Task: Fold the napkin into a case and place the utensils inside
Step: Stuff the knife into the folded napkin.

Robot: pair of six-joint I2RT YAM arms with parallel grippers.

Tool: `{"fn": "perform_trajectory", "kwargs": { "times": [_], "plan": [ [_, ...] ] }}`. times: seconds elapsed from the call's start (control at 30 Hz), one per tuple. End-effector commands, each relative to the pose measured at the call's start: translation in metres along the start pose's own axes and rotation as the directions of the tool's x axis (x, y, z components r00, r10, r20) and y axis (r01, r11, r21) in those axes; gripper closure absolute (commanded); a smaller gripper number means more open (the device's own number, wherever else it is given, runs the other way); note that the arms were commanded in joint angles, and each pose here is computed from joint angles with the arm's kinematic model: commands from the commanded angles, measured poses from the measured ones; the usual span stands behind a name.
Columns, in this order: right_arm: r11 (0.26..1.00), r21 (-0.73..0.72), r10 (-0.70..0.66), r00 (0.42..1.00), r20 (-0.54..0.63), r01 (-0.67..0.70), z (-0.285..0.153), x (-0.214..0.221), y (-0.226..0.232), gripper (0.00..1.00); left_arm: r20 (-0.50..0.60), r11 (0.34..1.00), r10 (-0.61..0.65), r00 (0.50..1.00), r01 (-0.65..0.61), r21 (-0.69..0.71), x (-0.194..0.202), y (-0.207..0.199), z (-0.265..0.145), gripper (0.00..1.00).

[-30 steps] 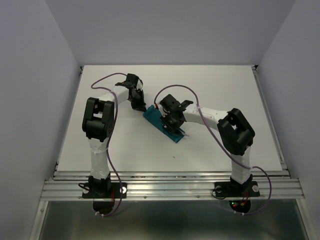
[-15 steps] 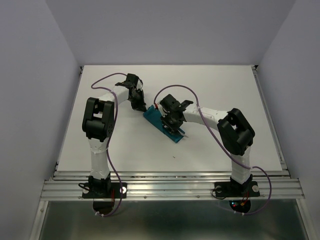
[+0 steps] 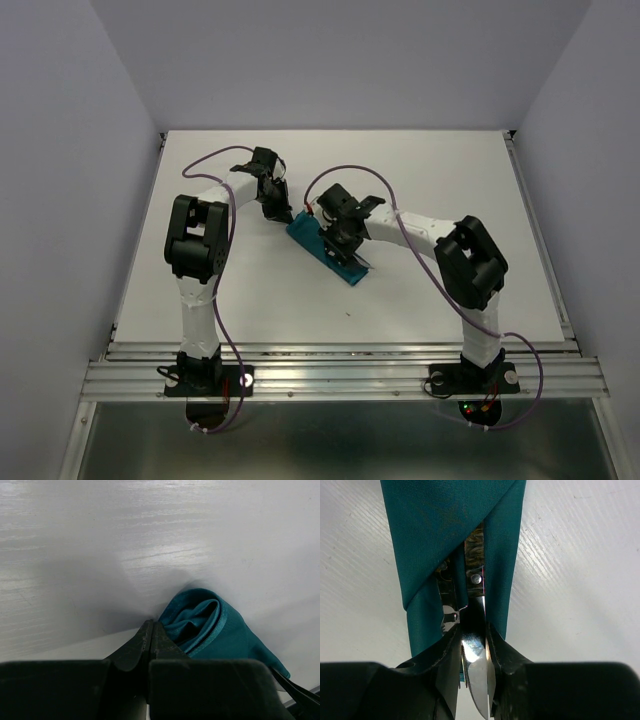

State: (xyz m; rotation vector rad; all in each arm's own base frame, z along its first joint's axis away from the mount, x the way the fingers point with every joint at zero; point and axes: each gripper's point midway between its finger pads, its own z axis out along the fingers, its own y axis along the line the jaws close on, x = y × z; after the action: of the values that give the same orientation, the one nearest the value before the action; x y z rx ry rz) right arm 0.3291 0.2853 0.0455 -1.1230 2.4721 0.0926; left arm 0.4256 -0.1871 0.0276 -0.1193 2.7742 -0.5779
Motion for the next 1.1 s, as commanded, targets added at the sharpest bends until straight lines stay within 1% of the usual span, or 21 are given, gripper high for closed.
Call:
{"fn": "perform_trajectory", "kwargs": {
  "times": [0.0, 0.73, 0.83, 0.87, 1.07],
  "plan": [
    [1.0, 0.013, -0.011, 0.999, 0.037, 0.011, -0.003, -0.018, -0.006, 0.76, -0.009, 1.0, 0.012, 1.0, -0.012, 0.018, 0.003, -0.005, -0.002, 0.96],
    [0.999, 0.038, -0.001, 0.997, 0.078, -0.002, 0.006, -0.041, -0.012, 0.76, -0.01, 1.0, 0.024, 1.0, -0.024, 0.02, 0.003, -0.007, -0.002, 0.96],
    [0.999, 0.053, 0.0, 0.996, 0.09, -0.005, 0.007, -0.043, -0.014, 0.77, -0.012, 1.0, 0.024, 1.0, -0.023, 0.021, 0.004, -0.007, -0.001, 0.96],
    [0.998, 0.056, -0.002, 0.993, 0.116, -0.005, 0.007, -0.048, -0.015, 0.77, -0.011, 0.999, 0.024, 1.0, -0.024, 0.021, 0.004, -0.008, -0.002, 0.96],
    [0.998, 0.066, 0.0, 0.994, 0.109, -0.007, 0.012, -0.043, -0.016, 0.76, -0.011, 0.999, 0.027, 1.0, -0.027, 0.021, 0.004, -0.007, -0.002, 0.96]
  ]
}}
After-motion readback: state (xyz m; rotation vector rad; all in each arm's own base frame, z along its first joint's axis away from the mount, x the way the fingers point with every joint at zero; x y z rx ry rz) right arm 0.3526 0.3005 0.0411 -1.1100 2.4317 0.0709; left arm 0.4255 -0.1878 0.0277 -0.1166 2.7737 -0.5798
